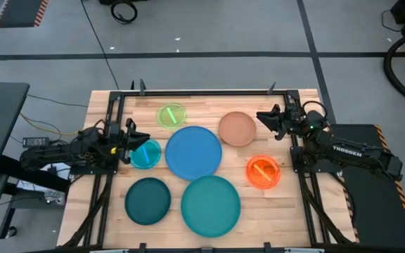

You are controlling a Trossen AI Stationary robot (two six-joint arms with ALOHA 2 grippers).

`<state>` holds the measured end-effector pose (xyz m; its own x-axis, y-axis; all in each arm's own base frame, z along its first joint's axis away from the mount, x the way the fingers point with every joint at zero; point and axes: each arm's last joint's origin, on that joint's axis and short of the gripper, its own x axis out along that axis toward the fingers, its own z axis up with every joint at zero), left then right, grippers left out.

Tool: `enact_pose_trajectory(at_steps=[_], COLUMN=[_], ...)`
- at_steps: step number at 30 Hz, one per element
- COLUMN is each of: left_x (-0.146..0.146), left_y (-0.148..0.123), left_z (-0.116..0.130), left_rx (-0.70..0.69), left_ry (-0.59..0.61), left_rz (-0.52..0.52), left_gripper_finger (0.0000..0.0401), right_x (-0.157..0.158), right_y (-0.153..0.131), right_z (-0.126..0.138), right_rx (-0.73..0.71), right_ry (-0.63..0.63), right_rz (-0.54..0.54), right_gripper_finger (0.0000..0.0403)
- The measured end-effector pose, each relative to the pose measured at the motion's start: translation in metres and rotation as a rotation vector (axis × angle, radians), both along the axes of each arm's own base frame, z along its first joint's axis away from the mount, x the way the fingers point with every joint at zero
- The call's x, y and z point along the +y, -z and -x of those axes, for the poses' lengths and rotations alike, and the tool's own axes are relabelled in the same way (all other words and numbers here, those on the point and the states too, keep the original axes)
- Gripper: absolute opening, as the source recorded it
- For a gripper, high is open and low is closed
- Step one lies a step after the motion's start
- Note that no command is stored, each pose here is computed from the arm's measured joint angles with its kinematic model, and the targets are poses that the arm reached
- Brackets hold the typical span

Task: Stack plastic plates
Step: Stack the green plate on top of the blue plate

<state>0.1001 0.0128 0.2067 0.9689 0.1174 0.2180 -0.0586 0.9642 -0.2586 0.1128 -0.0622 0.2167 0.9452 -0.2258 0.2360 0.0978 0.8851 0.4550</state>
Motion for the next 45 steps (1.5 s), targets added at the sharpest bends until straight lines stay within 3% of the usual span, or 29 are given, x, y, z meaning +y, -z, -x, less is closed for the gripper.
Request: enact_pose_trajectory(at_steps=[12,18,25,34,45], left_x=[0.004,0.005,-0.006,-0.026,-0.050], left_y=[-0.013,-0.017,-0.027,-0.028,-0.031], left_z=[-0.029,-0.042,-0.053,-0.075,-0.102], left_rx=[0.243,0.403,0.518,0.612,0.730], left_ry=[-0.007,0.003,0.080,0.188,0.268], left_rz=[-0.023,-0.004,-0.010,0.028,-0.004], left_gripper_finger=[0.0054,0.0088,0.0133,0.0139,0.0139], right_x=[0.003,0.009,0.017,0.026,0.043], right_y=[-0.016,-0.010,-0.002,0.000,-0.038], right_z=[-0.023,-0.033,-0.039,-0.041,-0.072], right_rx=[0.190,0.268,0.336,0.373,0.546], right_ry=[-0.067,-0.042,-0.021,0.015,-0.016], right_rz=[0.097,0.119,0.109,0.113,0.201], right_gripper_finger=[0.0110,0.0110,0.0110,0.0110,0.0110])
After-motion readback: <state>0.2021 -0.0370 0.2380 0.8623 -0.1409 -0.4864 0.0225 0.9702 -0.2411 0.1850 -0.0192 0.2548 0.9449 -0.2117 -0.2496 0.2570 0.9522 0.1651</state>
